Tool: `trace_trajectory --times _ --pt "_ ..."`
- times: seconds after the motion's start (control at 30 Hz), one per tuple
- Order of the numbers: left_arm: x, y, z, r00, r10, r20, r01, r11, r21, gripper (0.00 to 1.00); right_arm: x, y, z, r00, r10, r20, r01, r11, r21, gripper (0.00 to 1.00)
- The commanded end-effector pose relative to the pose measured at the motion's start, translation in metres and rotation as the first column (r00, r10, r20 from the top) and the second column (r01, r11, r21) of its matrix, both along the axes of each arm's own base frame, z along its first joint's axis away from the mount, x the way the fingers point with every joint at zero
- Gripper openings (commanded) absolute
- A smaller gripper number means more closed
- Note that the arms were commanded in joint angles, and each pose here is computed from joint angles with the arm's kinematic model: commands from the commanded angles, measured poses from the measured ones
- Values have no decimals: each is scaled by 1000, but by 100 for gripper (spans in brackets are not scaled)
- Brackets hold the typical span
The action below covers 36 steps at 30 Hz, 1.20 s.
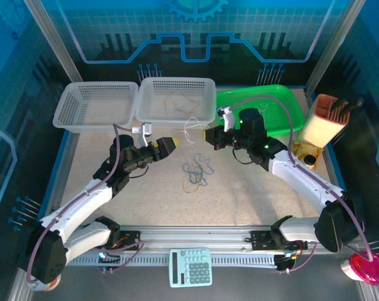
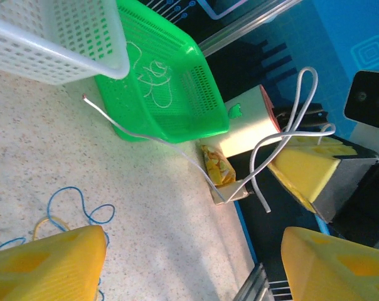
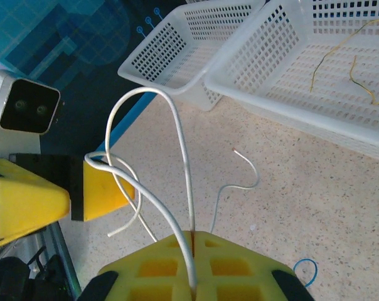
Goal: Untangle the cables
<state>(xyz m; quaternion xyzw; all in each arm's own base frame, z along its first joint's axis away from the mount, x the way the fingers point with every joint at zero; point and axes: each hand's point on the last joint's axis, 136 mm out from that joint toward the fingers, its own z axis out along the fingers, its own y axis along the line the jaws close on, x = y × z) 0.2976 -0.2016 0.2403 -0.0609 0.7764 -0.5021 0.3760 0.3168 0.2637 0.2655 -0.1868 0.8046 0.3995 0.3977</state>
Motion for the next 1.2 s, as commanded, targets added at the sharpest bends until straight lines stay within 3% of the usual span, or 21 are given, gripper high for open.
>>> trace_trajectory --times 0.0,0.17,0.33,0.53,0.77,1.17 --pt "4 6 23 998 8 62 -10 999 34 76 -3 -8 25 999 7 49 -7 1000 8 0" --pt "16 10 19 998 56 -10 -56 998 0 79 -7 -11 47 997 16 69 -21 997 76 0" --pt "32 4 29 988 80 -130 -105 975 -196 81 -10 -11 66 996 28 86 -40 989 140 0" --pt "53 0 48 979 79 -189 -153 895 -419 81 -12 -4 82 995 53 87 -71 973 218 0" --pt "76 -4 50 975 88 -204 -180 851 -494 81 -11 3 92 994 81 79 -101 951 292 0" --pt "96 -23 56 985 42 -168 -136 787 -601 73 -11 6 88 994 82 70 -99 950 297 0"
